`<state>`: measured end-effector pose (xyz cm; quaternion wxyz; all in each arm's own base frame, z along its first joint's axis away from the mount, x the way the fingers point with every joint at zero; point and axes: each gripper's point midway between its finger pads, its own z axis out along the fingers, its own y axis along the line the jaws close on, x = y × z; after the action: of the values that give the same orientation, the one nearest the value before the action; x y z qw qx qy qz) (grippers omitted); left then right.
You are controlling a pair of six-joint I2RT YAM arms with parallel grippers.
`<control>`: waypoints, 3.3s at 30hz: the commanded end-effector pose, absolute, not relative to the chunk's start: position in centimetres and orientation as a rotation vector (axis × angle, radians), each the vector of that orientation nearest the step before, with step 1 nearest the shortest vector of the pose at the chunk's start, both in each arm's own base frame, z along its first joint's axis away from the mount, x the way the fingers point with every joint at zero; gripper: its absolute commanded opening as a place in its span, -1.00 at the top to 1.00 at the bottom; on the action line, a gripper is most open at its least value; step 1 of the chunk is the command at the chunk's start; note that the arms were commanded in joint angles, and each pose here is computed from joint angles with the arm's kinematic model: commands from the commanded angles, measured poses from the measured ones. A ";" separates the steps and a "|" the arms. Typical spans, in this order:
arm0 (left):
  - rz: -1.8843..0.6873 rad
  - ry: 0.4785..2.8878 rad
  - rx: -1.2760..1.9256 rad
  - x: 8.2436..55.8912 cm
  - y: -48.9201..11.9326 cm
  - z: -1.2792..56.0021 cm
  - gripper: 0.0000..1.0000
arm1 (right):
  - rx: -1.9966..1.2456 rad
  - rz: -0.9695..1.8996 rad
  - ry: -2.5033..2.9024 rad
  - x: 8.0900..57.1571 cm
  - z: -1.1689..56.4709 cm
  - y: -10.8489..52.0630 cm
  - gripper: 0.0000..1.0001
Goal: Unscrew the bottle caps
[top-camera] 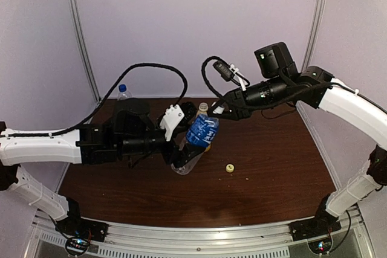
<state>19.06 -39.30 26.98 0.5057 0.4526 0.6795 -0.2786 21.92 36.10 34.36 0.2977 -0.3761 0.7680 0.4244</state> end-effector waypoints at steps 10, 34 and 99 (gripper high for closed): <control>-0.721 1.535 1.040 19.6 -40.8 29.0 -0.33 | -1.030 1.211 1.987 21.4 35.7 37.4 0.90; -0.951 1.454 0.879 18.3 -39.4 29.3 0.40 | -0.786 1.214 1.751 22.5 40.0 36.2 -0.63; -1.516 1.060 1.225 6.6 -38.0 33.4 0.51 | -1.501 1.378 1.297 13.8 39.3 40.7 0.85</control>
<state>9.78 -38.76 30.05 0.4443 0.4661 0.5152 -0.5656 13.46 40.15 40.76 0.3677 -0.5635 0.5032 0.5423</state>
